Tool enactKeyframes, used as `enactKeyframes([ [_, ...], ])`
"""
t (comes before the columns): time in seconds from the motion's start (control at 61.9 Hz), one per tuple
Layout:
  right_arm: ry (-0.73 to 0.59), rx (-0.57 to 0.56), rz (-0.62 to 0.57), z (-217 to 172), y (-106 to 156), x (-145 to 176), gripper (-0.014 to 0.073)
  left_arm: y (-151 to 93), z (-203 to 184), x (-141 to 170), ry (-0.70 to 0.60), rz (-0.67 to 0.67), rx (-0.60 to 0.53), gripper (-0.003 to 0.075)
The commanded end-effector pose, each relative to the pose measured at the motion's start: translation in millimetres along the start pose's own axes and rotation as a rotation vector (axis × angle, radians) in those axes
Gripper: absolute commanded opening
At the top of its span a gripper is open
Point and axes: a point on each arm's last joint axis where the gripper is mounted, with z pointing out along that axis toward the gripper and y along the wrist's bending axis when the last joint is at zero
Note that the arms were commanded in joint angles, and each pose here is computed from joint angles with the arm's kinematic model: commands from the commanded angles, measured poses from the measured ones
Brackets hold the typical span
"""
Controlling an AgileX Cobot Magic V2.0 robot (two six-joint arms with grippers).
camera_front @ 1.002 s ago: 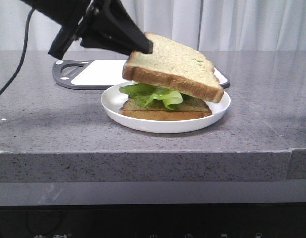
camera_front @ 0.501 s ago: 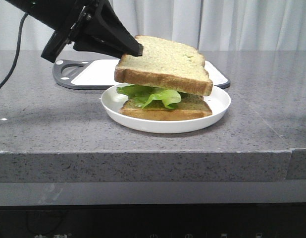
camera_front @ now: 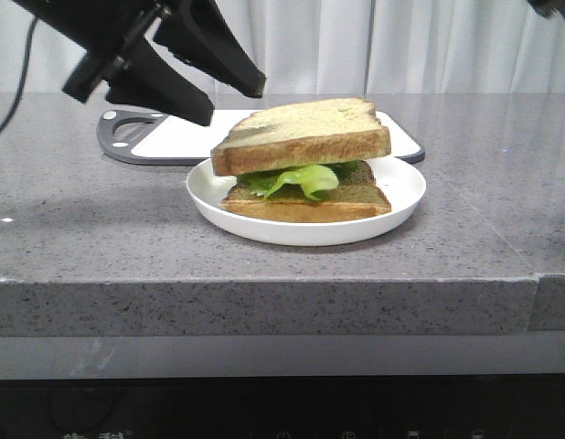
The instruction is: Left arm grabs bread, right arm adds lettuce
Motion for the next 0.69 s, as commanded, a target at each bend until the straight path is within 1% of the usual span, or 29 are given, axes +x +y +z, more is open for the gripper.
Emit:
enactKeyframes([
  [0.0, -0.006, 0.101, 0.04, -17.7, -2.2, -9.3, 0.0398, -25.8, -34.8, -11.5, -0.085, 0.067, -0.014, 0.0389],
  [0.081, 0.051, 0.191, 0.098, -25.2, -7.4, -8.4, 0.0398, -31.7, -53.7, -8.1, -0.091, 0.115, -0.1, 0.0389],
  [0.194, 0.103, 0.316, 0.136, -38.3, -13.0, -6.1, 0.0398, -37.3, -87.8, -0.3, -0.111, 0.159, -0.285, 0.0389],
  [0.323, 0.071, 0.39, 0.149, -55.9, -9.9, -1.3, 0.0398, -42.3, -127.4, 11.9, -0.16, 0.175, -0.486, 0.0389],
  [0.388, 0.016, 0.417, 0.135, -71.6, -3.2, 1.7, 0.0398, -43.3, -147.4, 22.7, -0.209, 0.173, -0.585, 0.0389],
  [0.533, -0.078, 0.435, 0.103, -97.8, 11.4, 10.6, 0.0398, -43.8, -173.2, 47.6, -0.273, 0.193, -0.699, 0.0389],
  [0.598, -0.107, 0.437, 0.094, -105.1, 16.5, 17.3, 0.0398, -43.9, -181.1, 60.0, -0.295, 0.195, -0.724, 0.0389],
  [0.679, -0.143, 0.439, 0.084, -114.3, 23.3, 28.9, 0.0398, -44.1, -186.7, 76.2, -0.31, 0.202, -0.728, 0.0389],
])
